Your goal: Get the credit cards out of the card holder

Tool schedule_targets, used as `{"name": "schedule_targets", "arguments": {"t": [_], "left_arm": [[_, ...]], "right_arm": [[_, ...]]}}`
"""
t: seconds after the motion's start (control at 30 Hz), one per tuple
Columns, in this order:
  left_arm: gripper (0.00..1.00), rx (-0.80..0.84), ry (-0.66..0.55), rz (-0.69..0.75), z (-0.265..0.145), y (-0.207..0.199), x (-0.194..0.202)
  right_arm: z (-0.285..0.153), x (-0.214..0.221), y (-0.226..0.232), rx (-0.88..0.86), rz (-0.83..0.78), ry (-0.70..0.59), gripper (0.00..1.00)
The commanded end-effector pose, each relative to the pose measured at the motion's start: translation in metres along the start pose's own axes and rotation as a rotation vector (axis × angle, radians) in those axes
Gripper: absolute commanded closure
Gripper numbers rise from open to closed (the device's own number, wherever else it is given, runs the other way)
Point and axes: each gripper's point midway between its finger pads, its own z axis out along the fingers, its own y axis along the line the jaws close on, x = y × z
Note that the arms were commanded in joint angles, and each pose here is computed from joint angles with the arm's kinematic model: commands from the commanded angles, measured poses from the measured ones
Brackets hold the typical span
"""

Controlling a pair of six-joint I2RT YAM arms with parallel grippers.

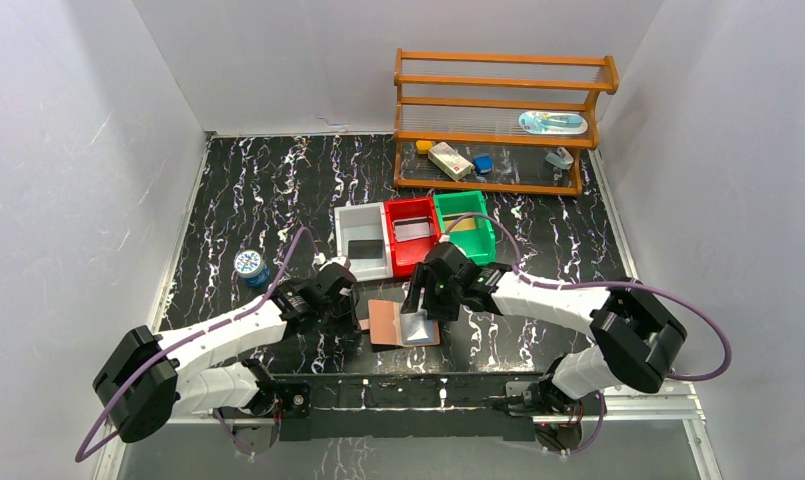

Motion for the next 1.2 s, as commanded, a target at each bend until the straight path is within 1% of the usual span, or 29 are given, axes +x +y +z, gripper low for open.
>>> {"name": "schedule_targets", "arguments": {"t": [0.0,0.2,0.5,0.7,0.77,1.0,1.17], "left_arm": [[1.00,0.021,0.004,0.011,-0.005,-0.008,-0.003],[1.00,0.021,0.006,0.014,-0.005,-0.008,-0.003],[1.00,0.017,0.011,0.013,-0.004,-0.009,-0.003],[1.00,0.015,0.012,0.013,-0.003,-0.008,-0.003],[1.00,0.013,0.012,0.013,-0.003,-0.007,-0.003],[1.00,0.012,0.013,0.012,-0.003,-0.007,-0.002],[1.00,0.013,0.011,0.007,-0.004,-0.006,-0.001]], "right_arm": [[-0.001,-0.012,0.025,-0.073,-0.016,-0.016,0.26],[0.002,-0.009,0.029,-0.091,-0.022,0.004,0.27],[-0.004,-0.008,0.056,-0.221,-0.064,0.025,0.28],[-0.006,-0.009,0.066,-0.262,-0.086,0.033,0.28],[-0.009,-0.009,0.075,-0.305,-0.102,0.034,0.27],[-0.008,0.000,0.102,-0.439,-0.125,0.112,0.27],[-0.002,0.005,0.113,-0.489,-0.133,0.164,0.27]]}}
